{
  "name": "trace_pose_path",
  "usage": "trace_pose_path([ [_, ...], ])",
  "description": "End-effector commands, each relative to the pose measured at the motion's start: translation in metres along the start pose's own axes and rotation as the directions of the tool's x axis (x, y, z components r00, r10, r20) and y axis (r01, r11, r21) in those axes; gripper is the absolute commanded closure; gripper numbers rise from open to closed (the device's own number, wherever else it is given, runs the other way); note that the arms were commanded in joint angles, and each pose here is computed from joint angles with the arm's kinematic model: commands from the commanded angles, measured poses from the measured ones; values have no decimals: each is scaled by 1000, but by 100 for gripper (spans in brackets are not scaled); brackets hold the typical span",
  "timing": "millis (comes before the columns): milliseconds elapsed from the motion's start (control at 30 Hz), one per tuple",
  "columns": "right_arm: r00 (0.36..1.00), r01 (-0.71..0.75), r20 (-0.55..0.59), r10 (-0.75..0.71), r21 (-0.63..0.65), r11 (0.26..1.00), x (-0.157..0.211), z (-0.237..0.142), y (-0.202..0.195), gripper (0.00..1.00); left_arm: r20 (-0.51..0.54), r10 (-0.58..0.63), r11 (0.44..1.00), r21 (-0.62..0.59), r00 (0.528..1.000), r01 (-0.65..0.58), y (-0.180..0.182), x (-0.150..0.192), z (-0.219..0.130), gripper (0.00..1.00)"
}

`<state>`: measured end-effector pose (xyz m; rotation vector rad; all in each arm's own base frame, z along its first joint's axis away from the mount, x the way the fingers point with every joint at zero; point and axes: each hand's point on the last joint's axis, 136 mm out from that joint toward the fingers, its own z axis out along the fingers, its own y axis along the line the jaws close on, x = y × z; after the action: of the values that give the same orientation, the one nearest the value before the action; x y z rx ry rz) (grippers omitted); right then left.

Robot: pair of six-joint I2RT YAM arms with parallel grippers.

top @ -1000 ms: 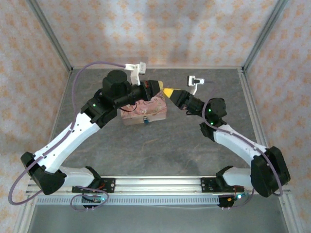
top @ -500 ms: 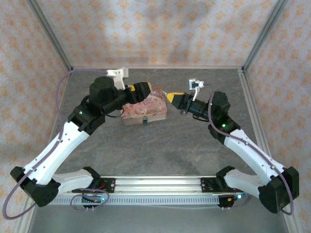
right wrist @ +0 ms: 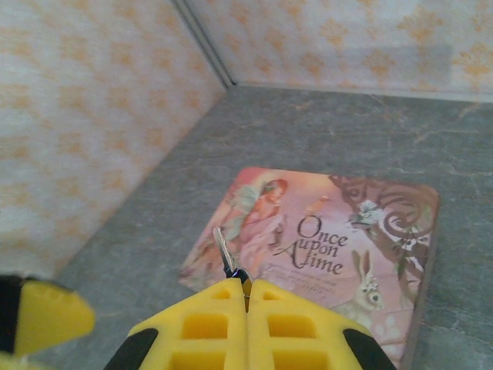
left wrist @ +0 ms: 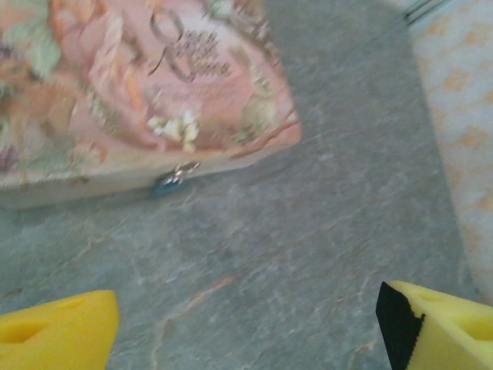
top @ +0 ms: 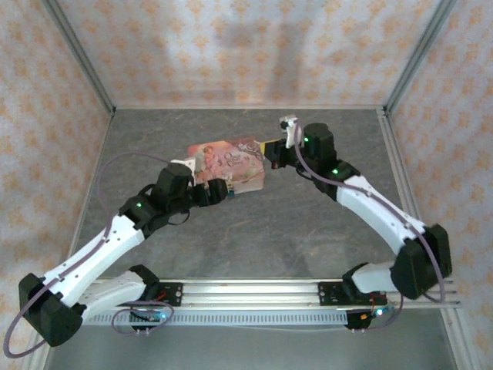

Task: Unlock the padlock with the key

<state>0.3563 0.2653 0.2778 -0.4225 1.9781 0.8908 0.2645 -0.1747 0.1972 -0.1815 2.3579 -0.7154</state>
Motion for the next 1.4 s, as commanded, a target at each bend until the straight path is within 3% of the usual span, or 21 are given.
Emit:
trace_pose_path([
  [0,1000,22,13,-23,79,997,-16,26,-18,100,-8,-24,999,-28,1000,24,11,15,18,11],
  [133,1000,11,-2,-10,137,990,-29,66,-39,100,17,-2,999,-49,1000,3,25,34,45,9],
  [200,1000,5,-19,-2,169,986,-33,87,-50,100,84,35,999,-6,996,-34,24,35,54,8],
  [233,1000,4,-31,2,183,983,-33,97,-56,100,131,44,999,-5,990,-43,29,34,55,0],
  [367,998,-1,-64,17,238,971,-33,131,-77,100,233,108,994,-40,967,-102,38,23,52,0],
  [567,991,-16,-126,55,291,957,-27,181,-102,100,190,217,976,-39,958,-213,34,30,72,0],
  [833,975,-30,-196,101,339,940,-8,228,-124,100,145,275,962,-52,951,-270,30,32,109,2],
  [1367,954,18,-286,92,361,932,37,255,-144,100,121,334,941,-96,935,-324,29,29,167,6],
])
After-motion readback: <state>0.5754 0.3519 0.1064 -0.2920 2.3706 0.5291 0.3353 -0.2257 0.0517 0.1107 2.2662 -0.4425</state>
